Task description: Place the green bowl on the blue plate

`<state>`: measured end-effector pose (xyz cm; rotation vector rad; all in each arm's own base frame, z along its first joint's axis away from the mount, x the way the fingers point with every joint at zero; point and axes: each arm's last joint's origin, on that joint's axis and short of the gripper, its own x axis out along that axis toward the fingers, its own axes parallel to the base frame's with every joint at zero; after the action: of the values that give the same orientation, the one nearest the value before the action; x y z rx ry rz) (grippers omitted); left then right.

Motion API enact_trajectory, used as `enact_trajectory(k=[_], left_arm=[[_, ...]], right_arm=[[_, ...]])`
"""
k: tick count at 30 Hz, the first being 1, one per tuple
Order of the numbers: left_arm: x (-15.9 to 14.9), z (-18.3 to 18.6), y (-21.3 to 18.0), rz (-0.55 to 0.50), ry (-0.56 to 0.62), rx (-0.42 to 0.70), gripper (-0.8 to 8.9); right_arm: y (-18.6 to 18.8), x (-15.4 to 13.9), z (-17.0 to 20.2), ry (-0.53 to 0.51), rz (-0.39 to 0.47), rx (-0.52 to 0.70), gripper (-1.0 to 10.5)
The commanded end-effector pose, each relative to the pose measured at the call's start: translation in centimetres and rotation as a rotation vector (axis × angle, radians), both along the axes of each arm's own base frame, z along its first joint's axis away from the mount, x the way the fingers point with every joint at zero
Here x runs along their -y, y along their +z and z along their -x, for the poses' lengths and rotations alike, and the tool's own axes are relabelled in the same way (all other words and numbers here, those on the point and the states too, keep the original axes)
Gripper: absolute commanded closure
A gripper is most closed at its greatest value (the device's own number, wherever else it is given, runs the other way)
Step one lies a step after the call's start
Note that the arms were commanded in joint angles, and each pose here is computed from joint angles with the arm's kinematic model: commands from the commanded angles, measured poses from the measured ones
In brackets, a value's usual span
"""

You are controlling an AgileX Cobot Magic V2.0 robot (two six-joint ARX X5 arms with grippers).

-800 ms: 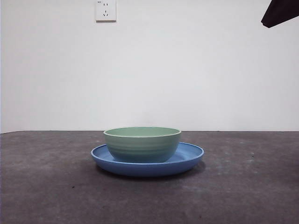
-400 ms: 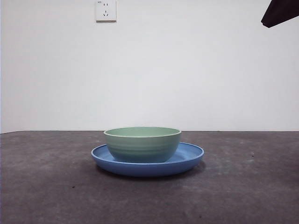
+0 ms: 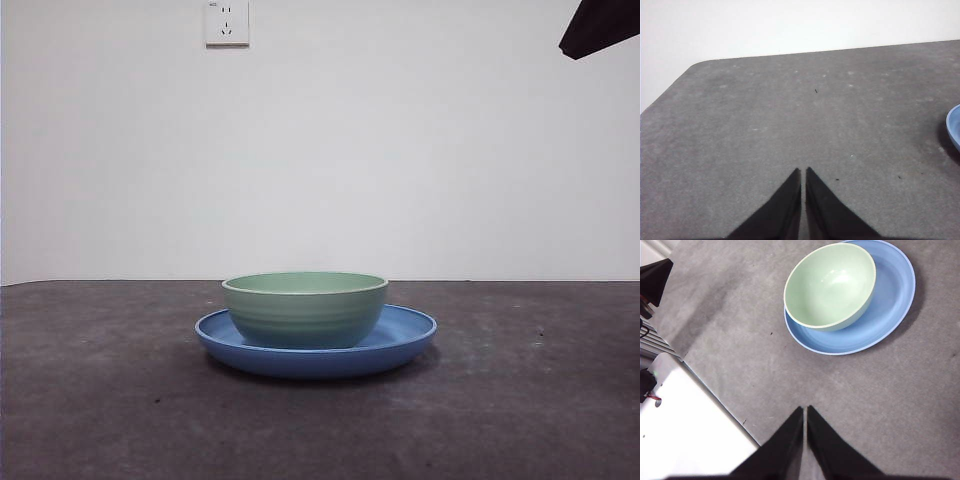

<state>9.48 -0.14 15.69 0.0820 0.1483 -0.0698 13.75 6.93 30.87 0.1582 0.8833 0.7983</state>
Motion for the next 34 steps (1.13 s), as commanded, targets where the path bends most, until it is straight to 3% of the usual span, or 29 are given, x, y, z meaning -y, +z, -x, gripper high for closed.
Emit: enact_trajectory(k=[1, 13, 15, 22, 27, 34], left_arm=[[0.0, -0.1, -0.8, 0.002, 0.004, -0.026, 7.98], [0.0, -0.1, -0.7, 0.002, 0.004, -0.026, 7.98], [0.0, -0.1, -0.7, 0.002, 0.004, -0.026, 7.98], [0.0, -0.1, -0.7, 0.002, 0.004, -0.026, 7.98], [0.0, -0.1, -0.7, 0.002, 0.004, -0.026, 7.98], [0.0, -0.1, -0.7, 0.002, 0.004, -0.026, 7.98]], right_arm=[[0.5, -0.1, -0.1, 0.013, -0.003, 0.025, 9.4], [0.6, 0.1, -0.1, 0.014, 0.01, 0.059, 9.4], [1.0, 0.7, -0.1, -0.014, 0.023, 0.133, 9.4], [1.5, 3.1, 1.1, -0.158, -0.05, 0.468, 9.4], [-1.5, 4.7, 2.1, -0.332, -0.026, 0.682, 9.4], [-6.9, 6.0, 3.1, -0.567, 0.006, 0.85, 9.4]])
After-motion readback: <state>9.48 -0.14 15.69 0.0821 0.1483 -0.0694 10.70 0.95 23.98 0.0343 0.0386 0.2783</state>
